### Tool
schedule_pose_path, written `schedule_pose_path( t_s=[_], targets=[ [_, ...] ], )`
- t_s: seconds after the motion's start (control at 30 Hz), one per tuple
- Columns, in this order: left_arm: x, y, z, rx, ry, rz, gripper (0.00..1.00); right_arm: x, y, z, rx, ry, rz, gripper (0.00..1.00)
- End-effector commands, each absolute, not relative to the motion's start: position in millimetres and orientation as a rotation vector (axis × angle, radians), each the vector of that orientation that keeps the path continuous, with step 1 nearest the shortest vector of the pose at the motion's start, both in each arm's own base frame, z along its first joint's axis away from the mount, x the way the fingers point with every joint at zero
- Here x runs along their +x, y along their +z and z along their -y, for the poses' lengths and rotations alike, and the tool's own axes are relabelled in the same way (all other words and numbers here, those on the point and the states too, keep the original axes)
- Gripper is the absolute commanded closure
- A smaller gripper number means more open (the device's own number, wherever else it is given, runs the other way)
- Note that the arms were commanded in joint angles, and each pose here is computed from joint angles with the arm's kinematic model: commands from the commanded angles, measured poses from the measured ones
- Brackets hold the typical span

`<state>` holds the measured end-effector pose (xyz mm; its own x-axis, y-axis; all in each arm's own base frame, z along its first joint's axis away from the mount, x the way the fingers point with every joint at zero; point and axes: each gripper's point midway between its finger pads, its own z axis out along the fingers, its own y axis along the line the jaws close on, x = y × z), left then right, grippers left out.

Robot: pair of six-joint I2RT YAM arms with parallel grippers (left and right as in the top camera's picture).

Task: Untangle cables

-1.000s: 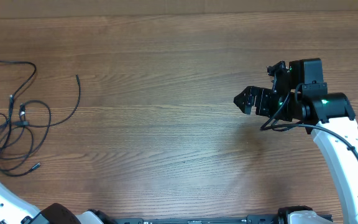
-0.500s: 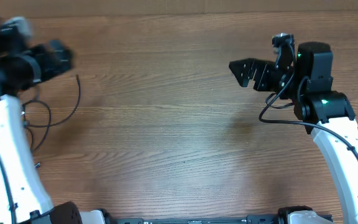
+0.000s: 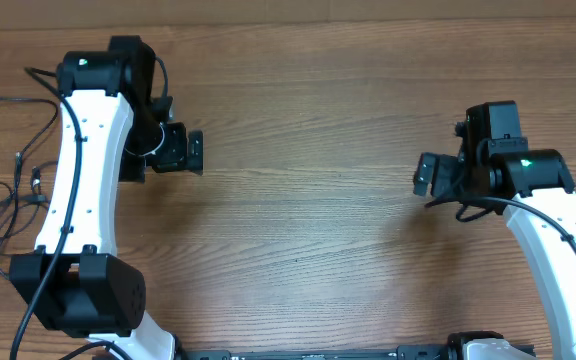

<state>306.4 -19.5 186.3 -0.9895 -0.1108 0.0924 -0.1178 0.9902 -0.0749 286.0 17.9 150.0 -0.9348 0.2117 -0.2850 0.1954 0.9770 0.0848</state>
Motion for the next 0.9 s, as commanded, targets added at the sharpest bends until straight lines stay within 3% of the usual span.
schedule_pose_path(
  t_s=[0.0,0.4,0.87],
  targets=[
    [296.1,194.3,15.8,0.198,0.055,3.042,0.00,279.6,154.5,-10.3,0.300,0.045,-2.829,0.00],
    [268.4,256.4,15.7,0.204,0.158,3.571,0.01,257.3,224.4,-16.1,0.172,0.146,-2.450,0.00],
    [168.5,299.2,8.3,0.258,0.245,4.067,0.01,236.4,248.8,-16.0,0.162,0.166,-2.311,0.00]
  ],
)
